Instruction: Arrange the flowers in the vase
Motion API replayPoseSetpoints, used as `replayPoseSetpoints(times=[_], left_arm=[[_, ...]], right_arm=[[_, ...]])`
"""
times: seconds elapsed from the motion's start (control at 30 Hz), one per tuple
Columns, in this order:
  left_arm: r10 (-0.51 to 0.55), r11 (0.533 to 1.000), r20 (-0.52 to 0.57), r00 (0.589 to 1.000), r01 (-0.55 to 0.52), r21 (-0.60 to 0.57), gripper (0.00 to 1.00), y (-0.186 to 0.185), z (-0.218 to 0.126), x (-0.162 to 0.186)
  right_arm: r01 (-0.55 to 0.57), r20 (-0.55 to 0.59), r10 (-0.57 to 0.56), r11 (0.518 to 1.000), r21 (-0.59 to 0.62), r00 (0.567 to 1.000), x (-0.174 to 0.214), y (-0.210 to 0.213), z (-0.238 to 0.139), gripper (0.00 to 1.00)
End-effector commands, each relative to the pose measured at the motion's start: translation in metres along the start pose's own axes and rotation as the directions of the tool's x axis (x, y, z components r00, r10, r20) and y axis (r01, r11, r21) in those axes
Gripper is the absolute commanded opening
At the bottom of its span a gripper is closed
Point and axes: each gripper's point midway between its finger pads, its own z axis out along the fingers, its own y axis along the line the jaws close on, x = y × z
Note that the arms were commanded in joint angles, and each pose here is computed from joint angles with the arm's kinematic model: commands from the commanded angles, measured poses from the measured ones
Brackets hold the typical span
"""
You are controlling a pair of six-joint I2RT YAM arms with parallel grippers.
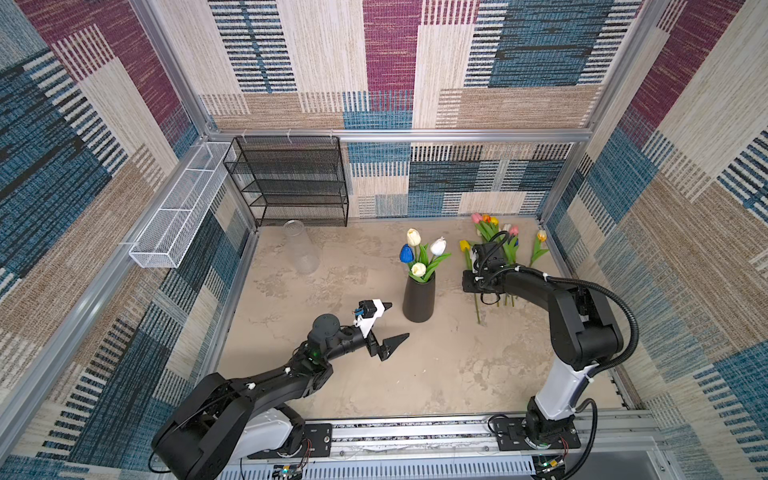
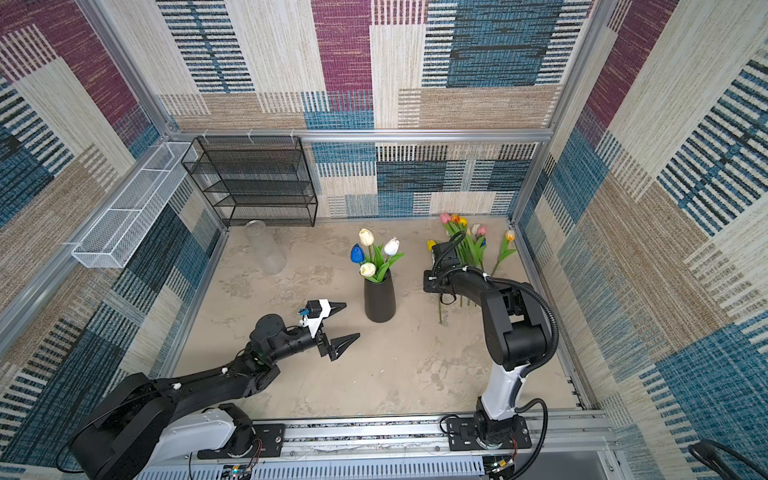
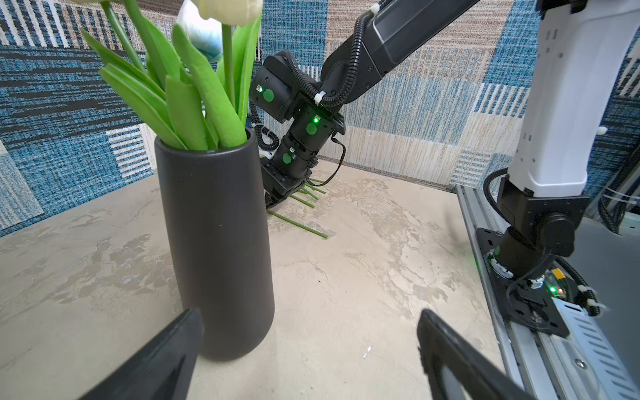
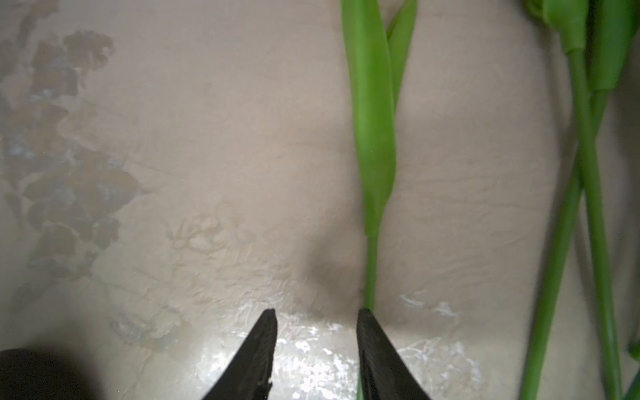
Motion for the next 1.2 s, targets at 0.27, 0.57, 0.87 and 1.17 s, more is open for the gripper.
replayPoseSetpoints(times=[0.27, 0.57, 0.87, 1.17], left_arm=[[0.017, 1.0, 0.01, 1.0, -0.017, 0.011, 0.99, -0.002, 0.0, -0.003], [0.018, 1.0, 0.006, 1.0, -0.018, 0.008, 0.99, -0.001, 0.0, -0.002], [0.016, 1.0, 0.005, 1.0, -0.016, 0.006, 0.99, -0.001, 0.001, -0.002], [0.018, 1.0, 0.005, 1.0, -0.018, 0.005, 0.99, 0.0, 0.001, -0.002]], right_arm=[[-0.025, -0.012, 0.027, 0.988, 0.151, 1.0, -0.001, -0.025, 0.022, 0.41], [-0.03, -0.041, 0.034, 0.995, 0.098, 0.999, -0.002, -0.014, 0.039, 0.03], [-0.028, 0.071, 0.039, 0.988, -0.149, 0.997, -0.034, 0.03, 0.008, 0.0], [0.273, 0.535, 0.081, 0.79, -0.548, 0.841, -0.11, 0.11, -0.164, 0.0]])
